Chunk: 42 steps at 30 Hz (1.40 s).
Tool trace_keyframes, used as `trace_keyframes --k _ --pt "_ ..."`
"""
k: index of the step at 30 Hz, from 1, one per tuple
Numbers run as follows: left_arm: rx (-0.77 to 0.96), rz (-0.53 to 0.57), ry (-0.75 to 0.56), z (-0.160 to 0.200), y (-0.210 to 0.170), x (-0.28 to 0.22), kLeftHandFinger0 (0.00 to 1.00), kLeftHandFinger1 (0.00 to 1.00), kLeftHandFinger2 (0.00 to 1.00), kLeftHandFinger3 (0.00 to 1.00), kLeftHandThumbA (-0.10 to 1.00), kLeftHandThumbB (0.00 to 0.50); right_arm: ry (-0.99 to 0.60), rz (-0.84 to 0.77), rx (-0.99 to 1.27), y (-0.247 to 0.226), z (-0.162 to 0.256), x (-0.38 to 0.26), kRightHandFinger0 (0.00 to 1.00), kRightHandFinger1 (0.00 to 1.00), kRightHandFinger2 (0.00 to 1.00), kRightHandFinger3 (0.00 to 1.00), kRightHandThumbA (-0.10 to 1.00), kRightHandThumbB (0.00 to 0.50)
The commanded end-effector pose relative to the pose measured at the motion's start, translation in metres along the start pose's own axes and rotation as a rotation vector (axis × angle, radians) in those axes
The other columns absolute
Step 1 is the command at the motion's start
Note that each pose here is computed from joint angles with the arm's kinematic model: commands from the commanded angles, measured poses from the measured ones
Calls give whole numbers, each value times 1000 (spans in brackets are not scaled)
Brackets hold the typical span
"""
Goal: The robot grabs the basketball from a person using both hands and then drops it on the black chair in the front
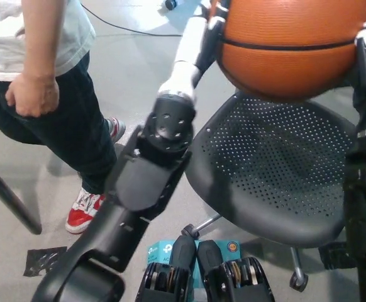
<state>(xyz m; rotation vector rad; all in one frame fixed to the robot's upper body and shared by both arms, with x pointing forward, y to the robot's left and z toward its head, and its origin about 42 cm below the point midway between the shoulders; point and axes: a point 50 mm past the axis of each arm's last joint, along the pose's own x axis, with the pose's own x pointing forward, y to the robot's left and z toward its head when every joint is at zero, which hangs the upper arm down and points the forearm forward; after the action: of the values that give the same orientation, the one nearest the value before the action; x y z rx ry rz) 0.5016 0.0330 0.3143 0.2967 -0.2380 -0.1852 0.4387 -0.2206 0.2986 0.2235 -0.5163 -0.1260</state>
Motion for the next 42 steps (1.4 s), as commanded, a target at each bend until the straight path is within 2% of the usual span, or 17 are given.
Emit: trace_keyframes --k 1,5,6,12,14,15,18,19,24,27,31,32,36,37,38,39,42 --pt "-19 -290 -194 66 -81 12 1000 1000 1000 1000 1000 192 -16 180 163 45 5 16 1000 1000 1000 1000 1000 176" --pt "-17 -296 -177 62 -85 16 1000 1000 1000 1000 1000 196 2 180 177 42 0 18 1000 1000 1000 1000 1000 172" --pt "-26 -302 -114 46 -93 20 1000 1000 1000 1000 1000 169 85 126 217 37 -22 17 1000 1000 1000 1000 1000 225" --pt "-19 -324 -52 31 -100 25 1000 1000 1000 1000 1000 145 151 111 209 30 -38 16 1000 1000 1000 1000 1000 232" --pt "9 -325 31 16 -101 27 1000 1000 1000 1000 1000 129 270 109 247 29 -56 14 1000 1000 1000 1000 1000 272" --pt "9 -325 30 16 -101 28 1000 1000 1000 1000 1000 126 270 109 248 29 -56 14 1000 1000 1000 1000 1000 275" --pt "9 -325 30 15 -101 29 1000 1000 1000 1000 1000 125 272 110 249 29 -56 14 1000 1000 1000 1000 1000 277" --pt "41 -333 98 4 -105 28 1000 1000 1000 1000 1000 127 289 108 287 24 -71 13 1000 1000 1000 1000 1000 227" --pt "48 -335 117 2 -104 30 1000 1000 1000 1000 1000 129 298 88 310 24 -77 14 1000 1000 1000 1000 1000 215" --pt "66 -340 125 0 -105 30 1000 1000 1000 1000 1000 126 324 79 326 22 -82 15 1000 1000 1000 1000 1000 232" --pt "67 -346 131 -2 -104 30 1000 1000 1000 1000 1000 140 315 99 307 20 -85 15 1000 1000 1000 1000 1000 231" --pt "77 -347 117 -2 -102 31 1000 1000 1000 1000 1000 159 312 96 277 18 -85 17 1000 1000 1000 1000 1000 225" --pt "81 -347 111 -1 -101 32 1000 1000 1000 1000 1000 159 303 98 276 17 -85 18 1000 1000 1000 1000 1000 216" --pt "104 -335 91 0 -92 36 1000 1000 1000 1000 1000 192 248 -29 221 -3 -75 30 1000 1000 1000 1000 1000 272" --pt "114 -327 82 -1 -87 38 1000 1000 1000 1000 1000 198 222 -64 184 -14 -71 35 1000 1000 1000 1000 1000 279" --pt "119 -310 80 -1 -77 41 1000 1000 1000 1000 1000 213 192 -93 191 -29 -65 43 1000 1000 1000 1000 1000 268" --pt "118 -269 75 0 -56 49 1000 1000 1000 1000 1000 208 125 -167 151 -58 -53 54 1000 1000 1000 1000 1000 246"
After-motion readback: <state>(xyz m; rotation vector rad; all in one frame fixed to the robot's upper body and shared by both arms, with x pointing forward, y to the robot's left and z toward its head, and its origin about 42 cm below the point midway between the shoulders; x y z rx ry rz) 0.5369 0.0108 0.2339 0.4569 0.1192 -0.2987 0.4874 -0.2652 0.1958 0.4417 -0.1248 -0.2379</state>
